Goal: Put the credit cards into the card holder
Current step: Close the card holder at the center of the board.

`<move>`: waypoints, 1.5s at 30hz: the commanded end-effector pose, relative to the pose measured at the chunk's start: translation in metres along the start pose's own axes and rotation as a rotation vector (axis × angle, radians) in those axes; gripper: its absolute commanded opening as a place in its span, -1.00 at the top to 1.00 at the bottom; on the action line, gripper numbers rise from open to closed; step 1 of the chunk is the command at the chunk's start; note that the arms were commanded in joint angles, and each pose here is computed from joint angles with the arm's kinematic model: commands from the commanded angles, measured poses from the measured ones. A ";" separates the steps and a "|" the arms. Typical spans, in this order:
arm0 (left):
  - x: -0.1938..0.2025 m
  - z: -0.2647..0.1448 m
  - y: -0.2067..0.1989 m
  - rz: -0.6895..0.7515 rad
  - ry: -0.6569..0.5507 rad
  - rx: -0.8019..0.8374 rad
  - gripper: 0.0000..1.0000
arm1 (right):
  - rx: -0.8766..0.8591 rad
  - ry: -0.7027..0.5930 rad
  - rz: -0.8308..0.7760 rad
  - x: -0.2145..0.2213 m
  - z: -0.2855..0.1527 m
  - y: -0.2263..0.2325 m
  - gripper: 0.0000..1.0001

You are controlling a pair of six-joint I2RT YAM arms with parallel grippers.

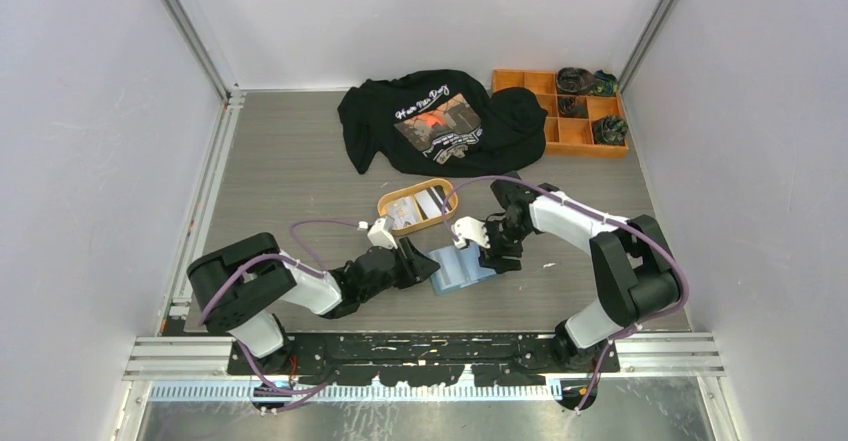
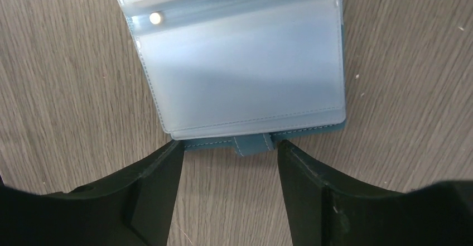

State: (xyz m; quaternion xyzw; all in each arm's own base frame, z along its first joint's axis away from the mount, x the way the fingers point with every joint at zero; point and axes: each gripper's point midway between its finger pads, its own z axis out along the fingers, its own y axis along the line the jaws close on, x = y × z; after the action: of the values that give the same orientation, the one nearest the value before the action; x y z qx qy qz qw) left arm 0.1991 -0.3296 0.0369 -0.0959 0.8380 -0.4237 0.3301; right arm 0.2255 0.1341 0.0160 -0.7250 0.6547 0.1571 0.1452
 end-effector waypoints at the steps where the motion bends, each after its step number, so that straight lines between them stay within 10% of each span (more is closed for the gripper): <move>1: -0.001 -0.001 -0.002 0.036 -0.002 0.008 0.08 | 0.003 -0.035 -0.051 -0.012 0.003 -0.006 -0.29; 18: 0.000 -0.001 0.003 0.038 0.001 -0.013 0.07 | -0.025 -0.165 -0.035 -0.040 -0.010 0.005 0.97; 45: 0.002 -0.012 -0.047 0.072 0.058 0.145 0.16 | -0.107 -0.367 -0.143 -0.072 -0.024 0.039 0.93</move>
State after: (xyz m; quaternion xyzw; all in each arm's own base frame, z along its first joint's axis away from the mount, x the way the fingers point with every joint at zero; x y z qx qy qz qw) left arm 0.1926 -0.3236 0.0373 -0.0674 0.8487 -0.4099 0.3273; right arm 0.1776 0.1654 0.0505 -0.7355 0.5851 0.2888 0.1823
